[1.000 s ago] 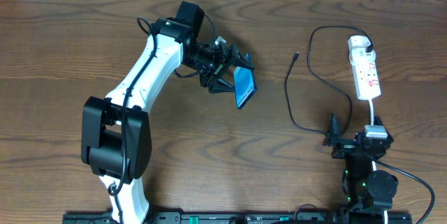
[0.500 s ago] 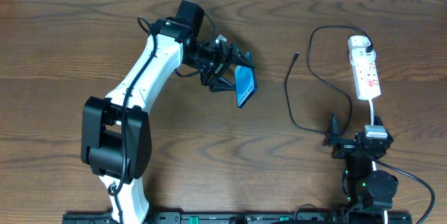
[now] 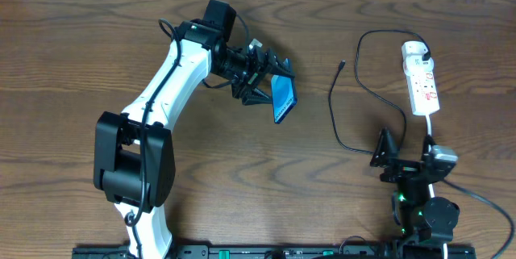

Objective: Plug charger to phone and switch on socket

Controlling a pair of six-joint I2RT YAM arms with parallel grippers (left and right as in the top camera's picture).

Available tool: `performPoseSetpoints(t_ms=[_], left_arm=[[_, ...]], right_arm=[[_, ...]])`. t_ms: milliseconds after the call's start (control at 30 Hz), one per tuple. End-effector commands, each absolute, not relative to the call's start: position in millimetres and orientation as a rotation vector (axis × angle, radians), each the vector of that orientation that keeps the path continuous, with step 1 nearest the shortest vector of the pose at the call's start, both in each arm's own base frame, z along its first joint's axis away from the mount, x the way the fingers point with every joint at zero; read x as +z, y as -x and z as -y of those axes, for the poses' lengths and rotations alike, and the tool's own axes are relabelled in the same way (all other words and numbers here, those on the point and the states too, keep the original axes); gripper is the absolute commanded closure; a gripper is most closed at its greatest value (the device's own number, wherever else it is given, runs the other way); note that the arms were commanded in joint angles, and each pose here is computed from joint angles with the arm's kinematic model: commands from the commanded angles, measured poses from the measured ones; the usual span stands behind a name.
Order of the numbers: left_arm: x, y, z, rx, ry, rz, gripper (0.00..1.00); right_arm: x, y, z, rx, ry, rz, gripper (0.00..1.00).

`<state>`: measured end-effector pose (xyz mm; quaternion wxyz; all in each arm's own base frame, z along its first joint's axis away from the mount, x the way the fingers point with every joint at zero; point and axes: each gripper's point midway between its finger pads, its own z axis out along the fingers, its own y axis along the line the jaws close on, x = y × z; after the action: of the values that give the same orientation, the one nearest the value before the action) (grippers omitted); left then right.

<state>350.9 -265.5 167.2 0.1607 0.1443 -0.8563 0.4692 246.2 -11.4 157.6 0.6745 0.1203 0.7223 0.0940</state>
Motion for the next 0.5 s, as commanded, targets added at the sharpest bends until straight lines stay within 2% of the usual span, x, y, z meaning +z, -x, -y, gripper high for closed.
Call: performPoseSetpoints(t_ms=[0, 133, 467], left_arm=[[185.8, -348.3, 267.3, 1.407, -0.395, 2.406, 0.29], [185.8, -348.2, 267.4, 1.402, -0.406, 2.401, 0.29], [185.8, -348.2, 267.5, 1.402, -0.406, 2.401, 0.29]], right_arm=[[157.1, -246.3, 5.4, 0.643, -0.683, -1.539, 0.01], [157.2, -246.3, 5.6, 0.808, -0.863, -1.474, 0.01], [157.3, -246.3, 5.5, 0.829, -0.884, -1.465, 0.01]])
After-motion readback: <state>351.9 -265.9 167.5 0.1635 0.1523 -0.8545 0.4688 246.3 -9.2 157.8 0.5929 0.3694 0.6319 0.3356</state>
